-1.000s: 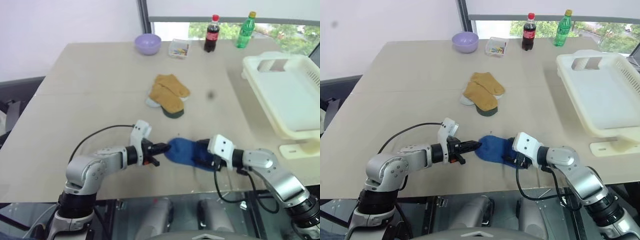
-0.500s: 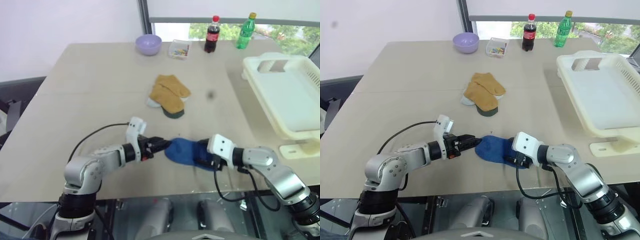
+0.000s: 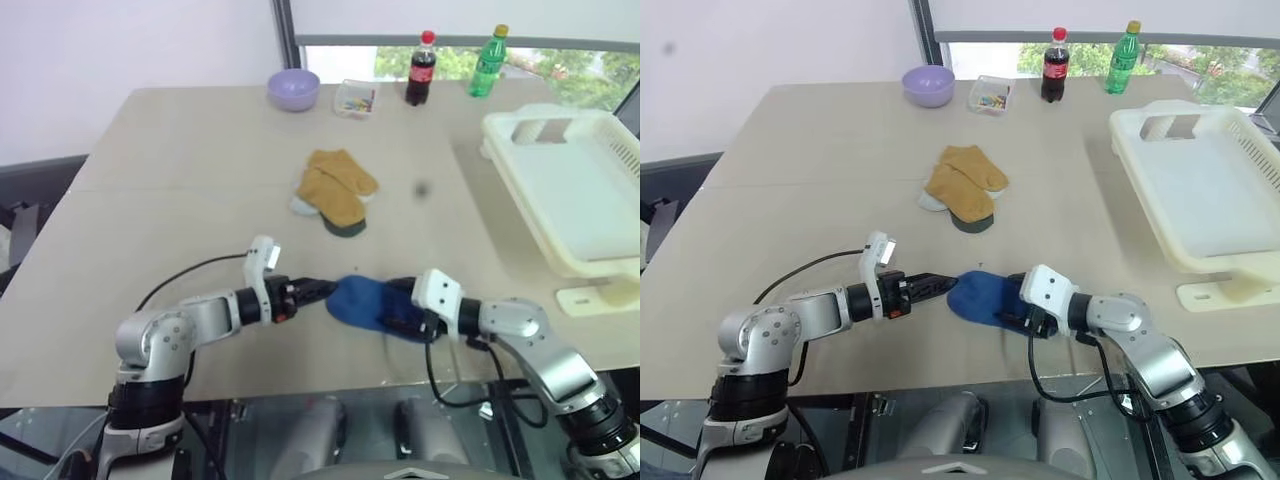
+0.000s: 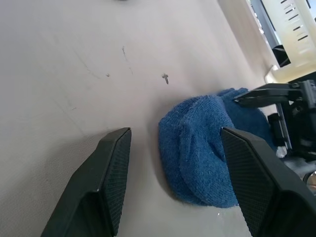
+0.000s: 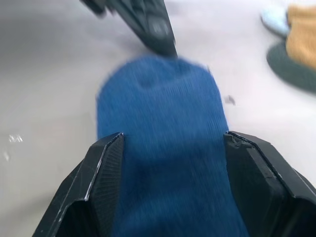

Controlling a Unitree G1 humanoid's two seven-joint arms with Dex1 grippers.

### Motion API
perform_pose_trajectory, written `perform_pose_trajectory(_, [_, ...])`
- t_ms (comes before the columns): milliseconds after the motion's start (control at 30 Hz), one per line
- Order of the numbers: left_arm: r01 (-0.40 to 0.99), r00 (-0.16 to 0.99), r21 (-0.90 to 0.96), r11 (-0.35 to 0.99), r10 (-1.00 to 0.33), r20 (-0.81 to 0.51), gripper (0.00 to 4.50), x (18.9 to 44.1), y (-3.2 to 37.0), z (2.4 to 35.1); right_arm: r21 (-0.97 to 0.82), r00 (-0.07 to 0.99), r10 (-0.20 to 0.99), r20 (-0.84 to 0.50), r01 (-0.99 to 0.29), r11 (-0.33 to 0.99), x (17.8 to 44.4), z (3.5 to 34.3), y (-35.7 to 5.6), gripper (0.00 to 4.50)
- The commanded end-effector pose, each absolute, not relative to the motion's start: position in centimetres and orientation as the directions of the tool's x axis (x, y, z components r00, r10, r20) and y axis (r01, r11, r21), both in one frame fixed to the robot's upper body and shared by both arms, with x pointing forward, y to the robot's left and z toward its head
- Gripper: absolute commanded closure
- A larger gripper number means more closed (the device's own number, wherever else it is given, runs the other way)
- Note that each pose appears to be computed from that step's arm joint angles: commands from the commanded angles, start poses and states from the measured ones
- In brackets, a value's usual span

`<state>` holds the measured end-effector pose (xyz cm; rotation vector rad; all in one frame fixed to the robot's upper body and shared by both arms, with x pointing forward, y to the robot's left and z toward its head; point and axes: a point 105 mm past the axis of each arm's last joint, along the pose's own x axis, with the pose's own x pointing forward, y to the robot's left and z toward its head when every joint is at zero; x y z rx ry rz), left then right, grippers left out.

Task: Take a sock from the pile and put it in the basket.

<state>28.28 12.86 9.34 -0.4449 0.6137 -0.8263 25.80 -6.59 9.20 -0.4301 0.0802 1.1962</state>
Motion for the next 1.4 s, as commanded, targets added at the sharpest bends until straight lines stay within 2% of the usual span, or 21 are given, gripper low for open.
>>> perform_pose_trajectory(33, [0.547,0.516,-0.582,0.602,-0.790,-0.331,1.42,28.4,12.6,9.3,-0.310,0.360,0.906,-0.224,-0.907,0.283,25.8,10.6,-6.6,1.22])
perform_pose_trajectory(167, [0.548,0.513,-0.585,0.598,-0.792,-0.330,1.42,28.3,12.5,9.2,-0.311,0.346,0.905,-0.248,-0.913,0.264,25.7,10.3,-6.8,1.22])
perform_pose_trajectory(400, [0.543,0.498,-0.598,0.589,-0.800,-0.336,1.42,28.2,12.1,8.9,-0.261,0.366,0.805,-0.466,-0.927,0.270,26.0,7.3,-9.2,1.22])
perform_pose_trajectory(767, [0.561,0.356,-0.675,0.479,-0.876,-0.325,1.42,27.8,8.8,7.8,-0.261,0.385,0.785,-0.485,-0.921,0.291,26.5,7.0,-8.8,1.22])
perform_pose_trajectory(867, [0.606,0.321,-0.692,0.393,-0.916,-0.240,1.42,28.2,7.4,8.4,-0.258,0.384,0.784,-0.488,-0.921,0.291,26.6,7.0,-8.6,1.22])
perform_pose_trajectory(967, [0.645,0.289,-0.725,0.240,-0.955,-0.059,1.42,28.5,6.4,11.0,-0.254,0.389,0.777,-0.495,-0.920,0.299,26.7,6.9,-8.7,1.22])
perform_pose_trajectory(1067, [0.632,0.268,-0.772,0.070,-0.954,0.133,1.42,28.5,6.6,13.8,-0.267,0.408,0.761,-0.504,-0.912,0.312,27.0,6.9,-9.2,1.22])
perform_pose_trajectory(1200, [0.634,0.247,-0.772,-0.047,-0.934,0.260,1.42,28.0,7.1,15.7,-0.271,0.427,0.750,-0.505,-0.904,0.332,27.2,6.9,-9.4,1.22])
perform_pose_trajectory(1267, [0.620,0.240,-0.782,-0.060,-0.935,0.263,1.42,27.7,7.1,15.8,-0.271,0.430,0.748,-0.506,-0.902,0.335,27.3,6.9,-9.5,1.22])
perform_pose_trajectory(1400, [0.589,0.237,-0.808,0.011,-0.958,0.160,1.42,27.3,6.4,13.9,-0.273,0.438,0.746,-0.502,-0.898,0.344,27.4,6.9,-9.2,1.22])
